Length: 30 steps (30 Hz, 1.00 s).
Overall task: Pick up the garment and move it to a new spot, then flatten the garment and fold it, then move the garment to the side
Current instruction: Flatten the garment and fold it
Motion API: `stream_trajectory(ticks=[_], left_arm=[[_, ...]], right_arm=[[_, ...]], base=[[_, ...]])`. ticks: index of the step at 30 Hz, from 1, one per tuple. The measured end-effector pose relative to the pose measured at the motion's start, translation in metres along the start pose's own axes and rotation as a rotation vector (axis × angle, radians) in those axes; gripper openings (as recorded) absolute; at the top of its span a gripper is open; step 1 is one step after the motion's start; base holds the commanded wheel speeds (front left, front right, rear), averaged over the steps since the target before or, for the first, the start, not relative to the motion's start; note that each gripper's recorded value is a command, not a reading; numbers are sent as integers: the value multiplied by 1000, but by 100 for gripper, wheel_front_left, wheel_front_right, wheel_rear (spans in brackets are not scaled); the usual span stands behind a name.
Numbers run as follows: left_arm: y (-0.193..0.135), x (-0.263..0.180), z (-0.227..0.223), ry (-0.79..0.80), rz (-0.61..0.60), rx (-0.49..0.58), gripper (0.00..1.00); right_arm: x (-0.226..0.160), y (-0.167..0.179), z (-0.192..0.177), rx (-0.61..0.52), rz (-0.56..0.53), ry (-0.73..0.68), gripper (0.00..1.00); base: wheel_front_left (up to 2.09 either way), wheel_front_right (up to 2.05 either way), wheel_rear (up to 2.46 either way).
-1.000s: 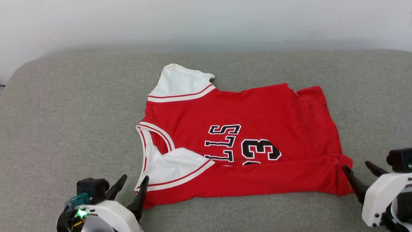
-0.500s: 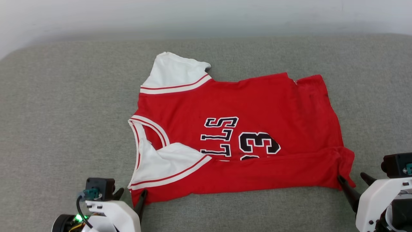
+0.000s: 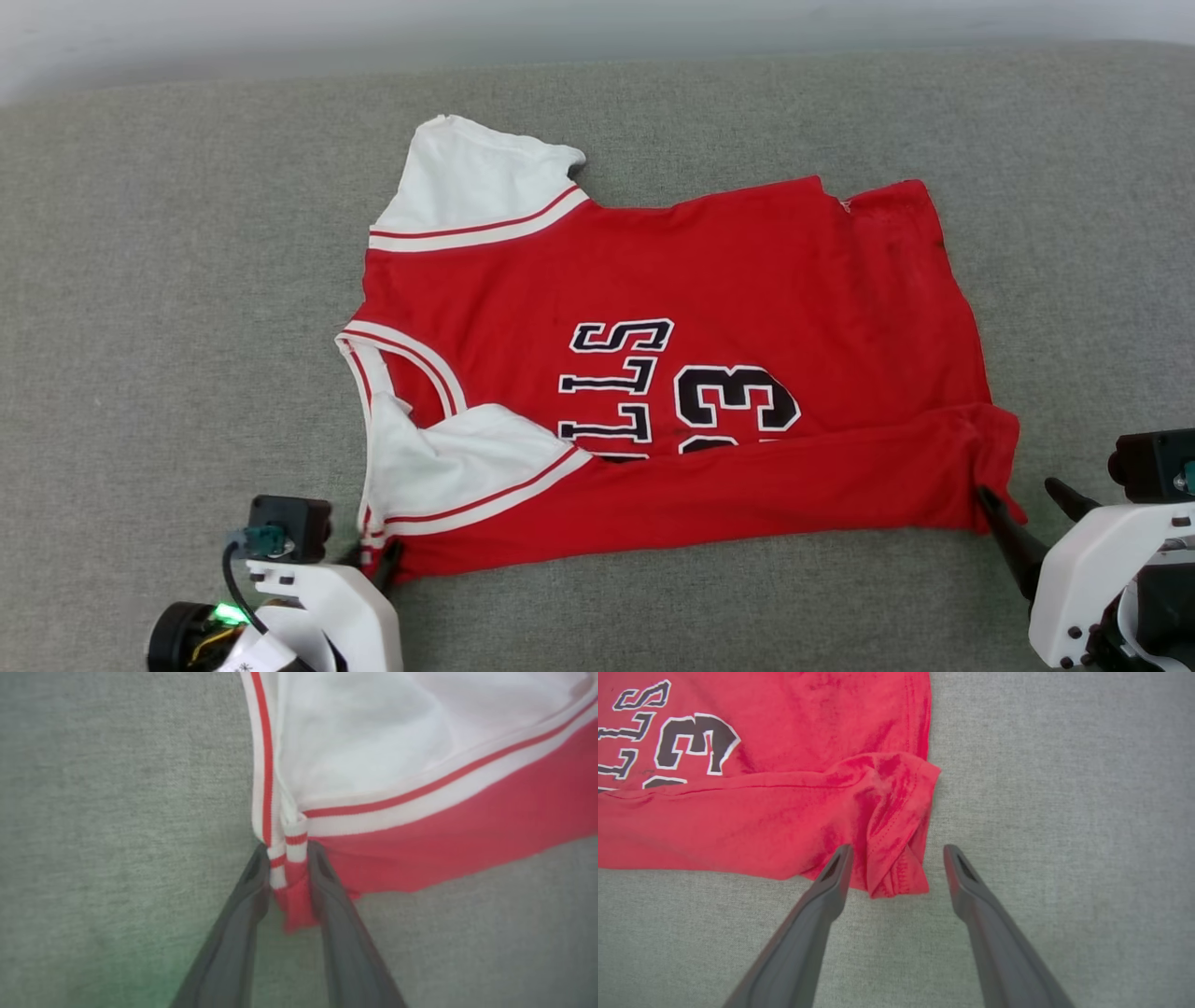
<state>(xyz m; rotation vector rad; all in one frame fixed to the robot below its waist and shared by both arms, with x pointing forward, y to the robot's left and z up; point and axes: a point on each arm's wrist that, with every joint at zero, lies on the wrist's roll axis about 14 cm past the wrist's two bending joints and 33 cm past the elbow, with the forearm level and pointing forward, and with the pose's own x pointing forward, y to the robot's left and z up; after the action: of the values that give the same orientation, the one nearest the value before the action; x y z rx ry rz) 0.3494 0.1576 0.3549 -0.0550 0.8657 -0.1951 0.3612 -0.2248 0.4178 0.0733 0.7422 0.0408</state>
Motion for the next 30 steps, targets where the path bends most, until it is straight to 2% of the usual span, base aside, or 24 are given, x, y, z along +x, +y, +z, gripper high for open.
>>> stream_trajectory(ticks=[7,10,16,26,27,28,29,30], left_arm=[[-2,-5,7,-71,-6,-18,0],[-2,-16,29,-172,-10,-34,0],[-7,-32,55,-274,-26,-24,0],[-16,-46,68,-305,-45,-15,0],[-17,-46,68,-302,-46,-15,0],[-17,-46,67,-300,-47,-15,0],[-17,-45,66,-292,-46,-13,0],[-16,-45,64,-285,-41,-9,0]], right_arm=[[-1,-6,2,-58,-19,8,100],[4,-4,-6,-54,-10,46,100],[15,-6,-8,-66,-21,82,100],[40,-4,-28,-56,-15,192,100],[42,-3,-30,-50,-12,202,59],[43,-2,-33,-44,-11,213,33],[44,-3,-36,-42,-11,224,0],[45,-2,-37,-39,-9,228,0]], base=[[0,0,0],[0,0,0],[0,0,0],[0,0,0],[0,0,0],[0,0,0],[0,0,0],[0,0,0]])
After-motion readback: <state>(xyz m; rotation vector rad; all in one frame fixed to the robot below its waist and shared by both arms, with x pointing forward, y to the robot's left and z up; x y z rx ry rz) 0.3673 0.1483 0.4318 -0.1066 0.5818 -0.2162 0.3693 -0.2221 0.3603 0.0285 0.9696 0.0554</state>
